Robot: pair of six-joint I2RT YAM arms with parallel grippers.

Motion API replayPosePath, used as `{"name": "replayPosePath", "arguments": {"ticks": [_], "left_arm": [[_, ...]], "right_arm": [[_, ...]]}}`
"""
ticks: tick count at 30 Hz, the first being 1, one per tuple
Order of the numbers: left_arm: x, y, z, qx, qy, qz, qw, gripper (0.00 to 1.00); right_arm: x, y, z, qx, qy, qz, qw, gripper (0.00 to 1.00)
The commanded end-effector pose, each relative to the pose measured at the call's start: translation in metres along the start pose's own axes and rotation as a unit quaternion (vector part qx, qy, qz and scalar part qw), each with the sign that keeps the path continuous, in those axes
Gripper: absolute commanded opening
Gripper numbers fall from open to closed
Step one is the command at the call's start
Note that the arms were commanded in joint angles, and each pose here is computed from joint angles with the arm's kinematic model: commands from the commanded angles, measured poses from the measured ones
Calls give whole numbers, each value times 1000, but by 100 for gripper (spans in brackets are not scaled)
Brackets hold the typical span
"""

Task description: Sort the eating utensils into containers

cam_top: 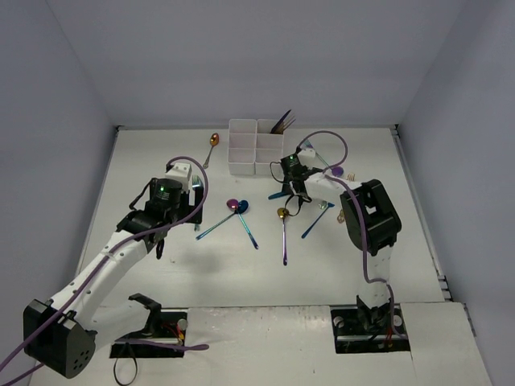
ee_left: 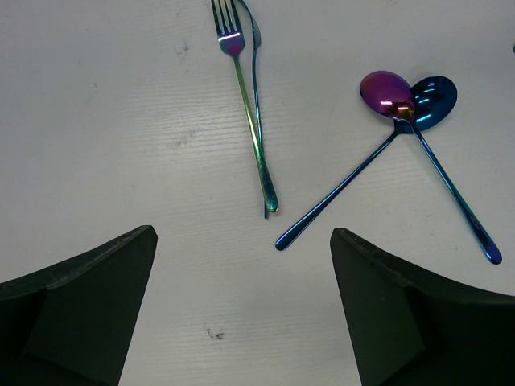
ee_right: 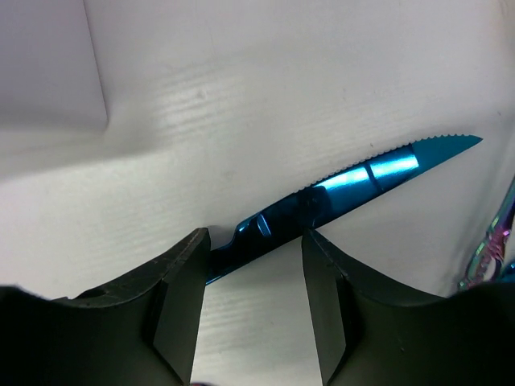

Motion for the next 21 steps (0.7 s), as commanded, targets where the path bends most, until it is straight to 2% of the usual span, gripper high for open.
{"name": "replayPosePath", "arguments": {"ticks": [1, 9, 18, 21], "left_arm": [[-10, -26, 1, -16, 3, -51, 999, 87], [-9, -26, -1, -19, 12, -51, 998, 87], [-8, -26, -2, -19, 13, -48, 999, 87], [-7, -25, -2, -18, 13, -47, 999, 87]], "right_arm": [[-28, 9, -25, -72, 20, 32, 997, 46], [-39, 20, -56, -87, 6, 72, 994, 44], [-32, 32, -51, -9, 18, 115, 993, 44], [-24, 33, -43, -8, 8, 127, 992, 43]]}}
Point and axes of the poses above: each gripper's point midway between its finger pads, its own x axis out along the fingers, its own z axis along the line the jaws close on, y = z × x, the point moved 8 cm from there along -x, back along the fingers, and after that the axes turned 3 degrees about x, right-handed, at the moved point
